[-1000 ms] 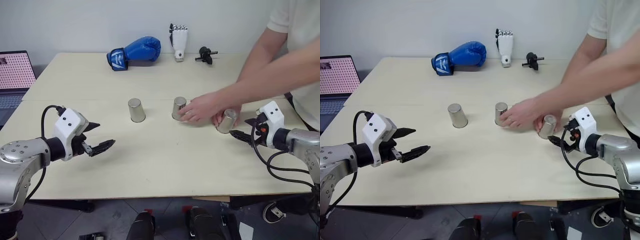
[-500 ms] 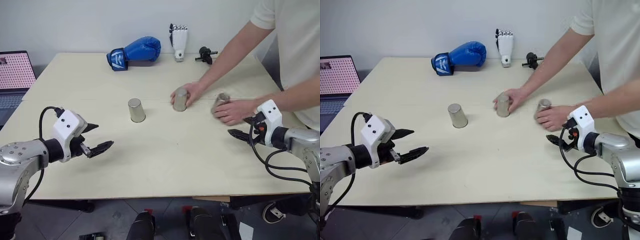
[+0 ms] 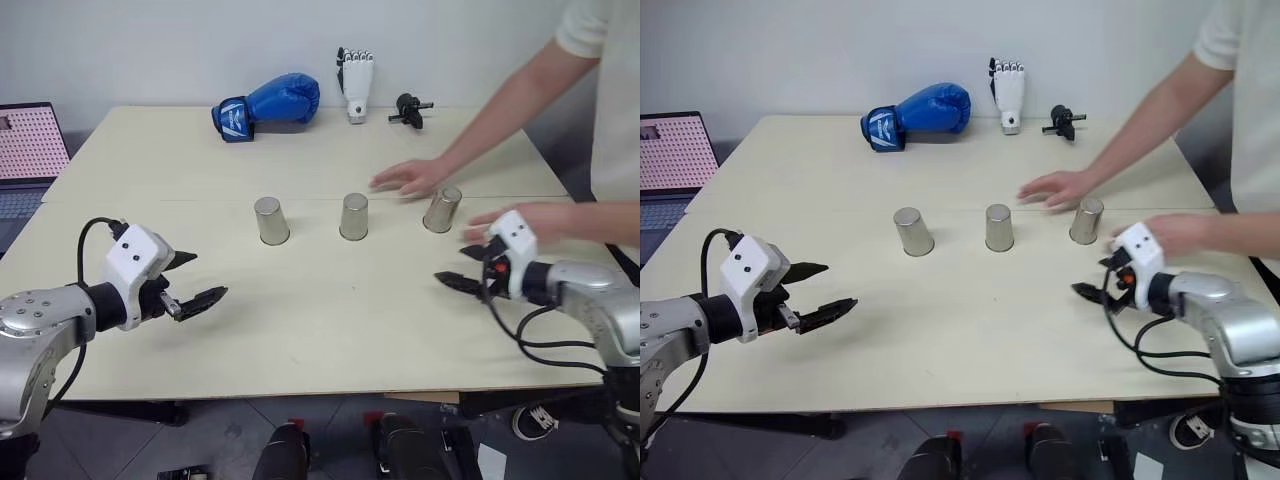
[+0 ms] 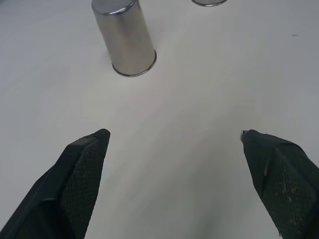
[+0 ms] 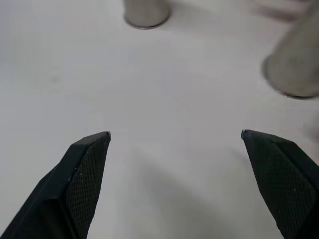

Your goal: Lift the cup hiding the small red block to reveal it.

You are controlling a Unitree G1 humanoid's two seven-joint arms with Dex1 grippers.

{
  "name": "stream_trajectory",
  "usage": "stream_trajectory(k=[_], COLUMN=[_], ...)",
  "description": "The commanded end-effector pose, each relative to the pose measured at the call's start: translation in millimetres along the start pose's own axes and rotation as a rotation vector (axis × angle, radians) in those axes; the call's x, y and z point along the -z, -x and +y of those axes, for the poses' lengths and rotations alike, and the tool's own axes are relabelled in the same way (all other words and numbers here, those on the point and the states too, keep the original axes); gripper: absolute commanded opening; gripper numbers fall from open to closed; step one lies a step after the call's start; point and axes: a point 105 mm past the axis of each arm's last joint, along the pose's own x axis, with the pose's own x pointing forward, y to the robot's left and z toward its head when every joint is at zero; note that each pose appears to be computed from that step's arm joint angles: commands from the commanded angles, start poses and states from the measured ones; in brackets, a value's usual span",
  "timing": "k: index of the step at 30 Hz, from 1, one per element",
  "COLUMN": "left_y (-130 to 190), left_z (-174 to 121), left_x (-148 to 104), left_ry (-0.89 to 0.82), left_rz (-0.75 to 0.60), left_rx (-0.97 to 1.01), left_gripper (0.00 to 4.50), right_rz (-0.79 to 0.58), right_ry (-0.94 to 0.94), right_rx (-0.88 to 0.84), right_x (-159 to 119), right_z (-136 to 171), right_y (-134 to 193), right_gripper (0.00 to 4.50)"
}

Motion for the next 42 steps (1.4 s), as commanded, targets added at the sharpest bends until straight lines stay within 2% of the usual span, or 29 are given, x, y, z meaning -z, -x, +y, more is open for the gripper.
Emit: stream_trajectory(k=[1, 7, 14, 19, 24, 31, 34, 38, 40, 42], left_y=[-1, -22, -32, -36, -37, -42, -43, -42, -41, -40], left_z=[-8, -47, -53, -54, -51, -47, -47, -46, -45, -45], left_x=[-21, -27, -32, -37, -36, -47, -46, -44, -43, -42], left_ry=[-0.011, 0.051, 0.099, 0.11, 0.102, 0.106, 0.103, 0.098, 0.098, 0.098], left_rz=[-0.087, -0.147, -0.181, -0.197, -0.185, -0.218, -0.217, -0.207, -0.203, -0.2], left_rx=[0.004, 0.099, 0.067, 0.055, 0.047, 0.049, 0.05, 0.048, 0.045, 0.042], left_gripper=[4.5, 4.5, 4.5, 4.5, 4.5, 4.5, 4.5, 4.5, 4.5, 4.5], right_rz=[-0.086, -0.194, -0.203, -0.233, -0.277, -0.334, -0.354, -0.399, -0.444, -0.479], right_ry=[0.061, 0.042, 0.094, 0.06, 0.018, 0.013, 0.02, 0.044, 0.059, 0.075], right_rx=[-0.005, 0.035, 0.086, 0.154, 0.119, 0.144, 0.128, 0.115, 0.097, 0.088], right_x=[-24, -51, -65, -79, -94, -111, -115, -127, -141, -153], right_z=[5, 11, 7, -3, 4, 5, 8, 10, 13, 16], right_y=[-23, -91, -131, -146, -156, -161, -161, -154, -145, -134], right_gripper=[4.47, 4.47, 4.47, 4.47, 4.47, 4.47, 4.01, 3.0, 2.52, 2.53])
